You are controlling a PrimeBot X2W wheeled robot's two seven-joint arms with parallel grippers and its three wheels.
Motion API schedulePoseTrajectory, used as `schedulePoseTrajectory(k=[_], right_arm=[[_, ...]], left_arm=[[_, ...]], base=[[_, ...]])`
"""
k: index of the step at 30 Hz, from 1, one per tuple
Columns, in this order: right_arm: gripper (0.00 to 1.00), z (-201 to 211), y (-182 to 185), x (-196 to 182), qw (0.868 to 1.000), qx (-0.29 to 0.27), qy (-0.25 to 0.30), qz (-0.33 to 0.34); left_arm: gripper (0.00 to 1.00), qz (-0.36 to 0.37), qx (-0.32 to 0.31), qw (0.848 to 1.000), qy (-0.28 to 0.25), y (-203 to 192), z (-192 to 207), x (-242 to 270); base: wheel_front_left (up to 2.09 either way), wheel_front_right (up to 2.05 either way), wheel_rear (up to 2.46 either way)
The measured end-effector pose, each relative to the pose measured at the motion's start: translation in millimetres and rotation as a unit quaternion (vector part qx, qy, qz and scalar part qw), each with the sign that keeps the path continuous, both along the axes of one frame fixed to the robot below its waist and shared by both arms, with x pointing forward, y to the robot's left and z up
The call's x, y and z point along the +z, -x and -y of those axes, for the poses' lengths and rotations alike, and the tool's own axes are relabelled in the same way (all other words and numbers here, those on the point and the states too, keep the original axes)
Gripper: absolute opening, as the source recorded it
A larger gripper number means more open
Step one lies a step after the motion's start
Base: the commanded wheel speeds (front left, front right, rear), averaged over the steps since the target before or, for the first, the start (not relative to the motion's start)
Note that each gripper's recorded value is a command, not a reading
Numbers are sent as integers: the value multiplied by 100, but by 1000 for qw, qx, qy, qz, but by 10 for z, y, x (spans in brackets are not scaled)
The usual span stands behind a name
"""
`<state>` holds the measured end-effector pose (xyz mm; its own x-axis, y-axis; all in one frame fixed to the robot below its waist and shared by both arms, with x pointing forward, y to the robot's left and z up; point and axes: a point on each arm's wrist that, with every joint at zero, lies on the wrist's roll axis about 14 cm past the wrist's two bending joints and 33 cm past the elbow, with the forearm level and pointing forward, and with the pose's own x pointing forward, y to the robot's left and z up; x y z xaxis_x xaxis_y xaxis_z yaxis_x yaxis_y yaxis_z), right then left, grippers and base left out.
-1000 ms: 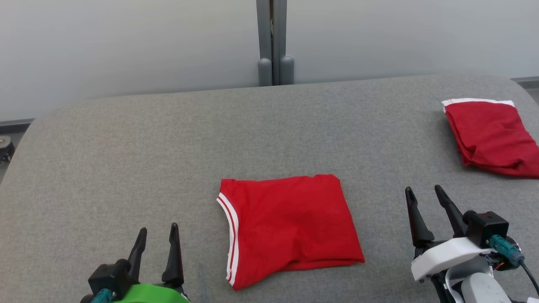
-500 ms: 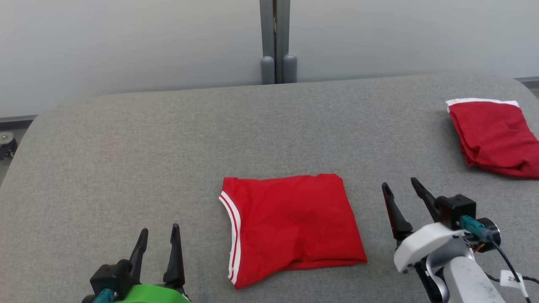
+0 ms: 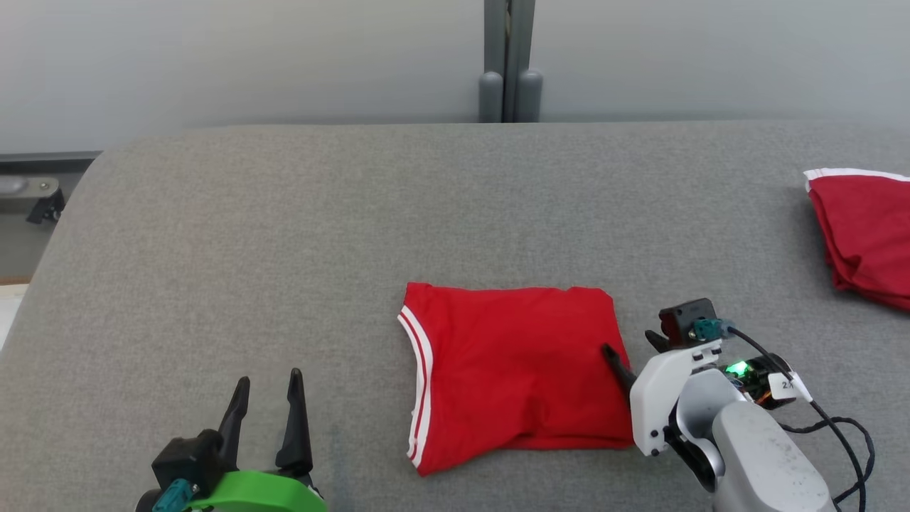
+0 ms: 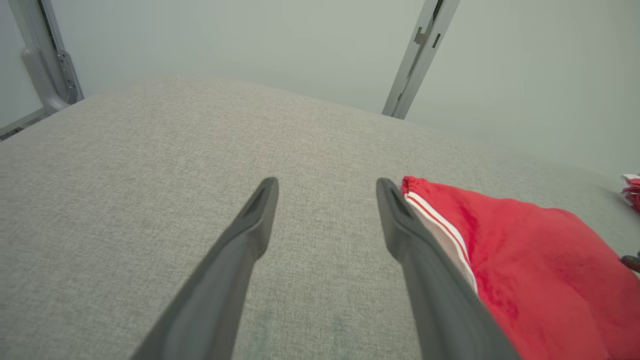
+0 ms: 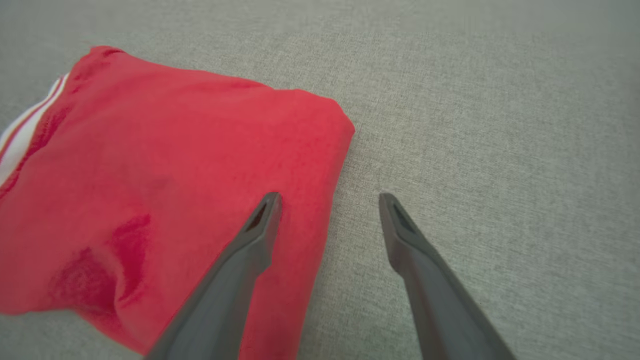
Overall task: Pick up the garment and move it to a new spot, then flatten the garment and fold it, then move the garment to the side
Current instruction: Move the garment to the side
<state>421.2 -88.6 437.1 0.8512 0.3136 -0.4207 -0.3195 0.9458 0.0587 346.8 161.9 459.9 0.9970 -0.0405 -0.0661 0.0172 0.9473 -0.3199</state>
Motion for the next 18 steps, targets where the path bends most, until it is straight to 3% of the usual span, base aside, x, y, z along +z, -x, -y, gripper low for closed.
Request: schedulePoseTrajectory(k=[9,12,13,14,15,18], right_arm=[[100,-148,-9,-355,996,23,11,-84],[38,-204,-33,-390,995,34,15,-89],[30,-216,-38,-394,995,36,13,-90],[7,-232,-50,-393,995,38,13,-89],[0,-238,-56,-393,995,40,13,-88],[0,-243,-110,-342,996,41,12,-73]], left_arm=[[100,-11,21,1000,-3,-34,-131,-72],[100,-16,22,1000,-4,-55,-130,-104],[100,-17,19,1000,-4,-62,-118,-114],[100,-19,17,1000,-4,-76,-102,-125],[100,-19,14,1000,-4,-91,-85,-128],[100,-15,-1,1000,-7,-165,-1,-114]], base=[[0,0,0],[0,0,0],[0,0,0],[0,0,0],[0,0,0],[0,0,0]])
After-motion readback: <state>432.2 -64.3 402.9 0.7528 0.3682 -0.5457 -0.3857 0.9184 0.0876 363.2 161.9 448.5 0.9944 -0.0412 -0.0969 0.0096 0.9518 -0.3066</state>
